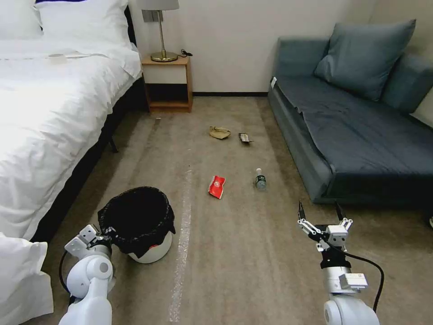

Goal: Pick up the trash bin, then pick up the garbage on the floor and place it into the trash bin.

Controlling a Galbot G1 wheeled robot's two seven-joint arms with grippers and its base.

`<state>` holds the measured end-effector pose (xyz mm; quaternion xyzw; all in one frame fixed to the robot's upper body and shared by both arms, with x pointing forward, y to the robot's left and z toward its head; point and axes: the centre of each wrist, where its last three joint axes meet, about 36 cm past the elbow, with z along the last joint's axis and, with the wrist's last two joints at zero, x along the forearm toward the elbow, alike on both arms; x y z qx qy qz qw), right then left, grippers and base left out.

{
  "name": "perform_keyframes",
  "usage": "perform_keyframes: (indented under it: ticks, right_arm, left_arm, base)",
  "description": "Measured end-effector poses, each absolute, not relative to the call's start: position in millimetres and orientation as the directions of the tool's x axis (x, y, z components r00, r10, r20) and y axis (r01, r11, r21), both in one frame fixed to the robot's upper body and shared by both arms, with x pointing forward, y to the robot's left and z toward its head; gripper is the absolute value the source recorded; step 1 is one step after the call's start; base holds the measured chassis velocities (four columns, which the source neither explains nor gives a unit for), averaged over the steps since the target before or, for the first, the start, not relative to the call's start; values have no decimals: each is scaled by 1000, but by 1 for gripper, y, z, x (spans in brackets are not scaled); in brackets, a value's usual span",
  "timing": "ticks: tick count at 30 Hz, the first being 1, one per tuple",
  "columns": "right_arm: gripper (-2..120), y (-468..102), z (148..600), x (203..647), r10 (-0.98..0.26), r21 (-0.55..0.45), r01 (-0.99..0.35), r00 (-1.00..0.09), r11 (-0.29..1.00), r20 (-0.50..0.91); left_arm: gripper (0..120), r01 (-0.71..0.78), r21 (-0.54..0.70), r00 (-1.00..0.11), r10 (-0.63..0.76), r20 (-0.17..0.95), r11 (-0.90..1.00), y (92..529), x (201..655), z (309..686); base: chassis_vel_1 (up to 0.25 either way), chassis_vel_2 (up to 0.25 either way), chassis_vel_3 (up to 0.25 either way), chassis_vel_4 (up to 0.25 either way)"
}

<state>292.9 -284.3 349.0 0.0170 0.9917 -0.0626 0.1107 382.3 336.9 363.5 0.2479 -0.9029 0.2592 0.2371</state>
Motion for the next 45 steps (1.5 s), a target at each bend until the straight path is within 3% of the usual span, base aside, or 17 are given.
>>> perform_keyframes:
  ticks: [17, 33, 45]
  right_arm:
    - [100, -289, 350, 300, 27, -122, 57, -971, 991, -236]
    - [100, -285, 342, 308, 27, -114, 54, -974, 992, -227]
    - [100, -284, 339, 316, 34, -96, 61, -964, 994, -265]
  left_arm:
    - [3, -555, -301, -783, -365, 504, 775, 330, 373, 373]
    - [3, -452, -197, -875, -389, 290, 870, 296, 327, 454]
    - [3, -453, -162, -880, -411, 238, 876, 294, 311, 470]
  base:
    - [0, 0, 0, 0]
    - [0, 0, 0, 0]
    - [0, 0, 0, 0]
